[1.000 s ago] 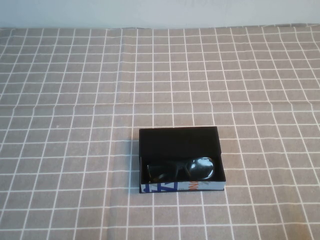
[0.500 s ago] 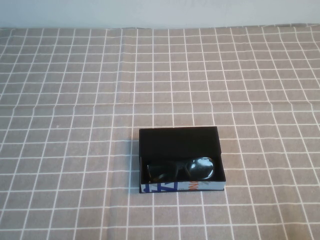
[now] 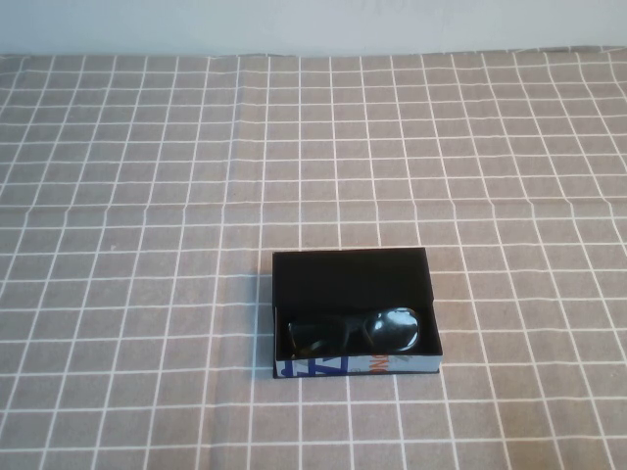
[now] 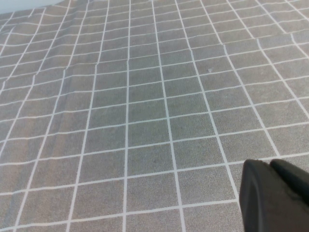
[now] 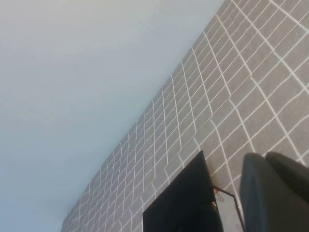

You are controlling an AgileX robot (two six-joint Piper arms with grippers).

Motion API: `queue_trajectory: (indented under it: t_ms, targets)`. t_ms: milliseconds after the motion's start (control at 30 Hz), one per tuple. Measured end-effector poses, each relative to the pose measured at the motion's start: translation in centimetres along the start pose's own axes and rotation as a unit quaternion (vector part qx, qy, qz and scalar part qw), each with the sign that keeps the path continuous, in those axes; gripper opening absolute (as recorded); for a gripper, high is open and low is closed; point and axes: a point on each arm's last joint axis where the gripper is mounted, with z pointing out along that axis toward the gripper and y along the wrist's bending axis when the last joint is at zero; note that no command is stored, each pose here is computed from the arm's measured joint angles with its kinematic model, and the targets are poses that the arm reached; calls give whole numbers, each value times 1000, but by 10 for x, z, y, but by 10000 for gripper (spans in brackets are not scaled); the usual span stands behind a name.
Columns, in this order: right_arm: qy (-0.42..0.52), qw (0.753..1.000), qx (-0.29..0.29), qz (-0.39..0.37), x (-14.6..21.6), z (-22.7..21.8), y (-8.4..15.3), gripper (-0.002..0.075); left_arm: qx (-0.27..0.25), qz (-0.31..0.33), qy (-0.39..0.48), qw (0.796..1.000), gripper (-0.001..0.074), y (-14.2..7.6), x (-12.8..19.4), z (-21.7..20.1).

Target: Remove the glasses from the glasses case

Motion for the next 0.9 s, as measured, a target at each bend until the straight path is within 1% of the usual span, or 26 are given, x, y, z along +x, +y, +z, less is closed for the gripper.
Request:
queue_trajectory:
  t_ms: [167,267,333,400,533,633,700,767,833,900]
  targets:
    - [-1,1000,-3,2,0,0,1,-18,0,0,0,1000,-4,0,0,0]
    - [14,999,-5,-47,3,0,1,-18,0,0,0,1000,-5,0,0,0]
    - [33,996,-14,-86,5,-1,5,-18,0,0,0,1000,-4,0,0,0]
    - [44,990,-30,-131,1,-3,19,-18,0,0,0,1000,-4,0,0,0]
    - [74,970,-29,-231,-16,0,53,-18,0,0,0,1000,-4,0,0,0]
    - [116,932,-42,-340,-33,8,90,-18,0,0,0,1000,-4,0,0,0]
    - [156,890,-64,-424,-43,18,114,-18,0,0,0,1000,-4,0,0,0]
    - [198,842,-89,-493,-52,33,132,-18,0,0,0,1000,-5,0,0,0]
    - [237,800,-116,-538,-62,50,148,-18,0,0,0,1000,-4,0,0,0]
    - [271,774,-136,-557,-70,68,159,-18,0,0,0,1000,-4,0,0,0]
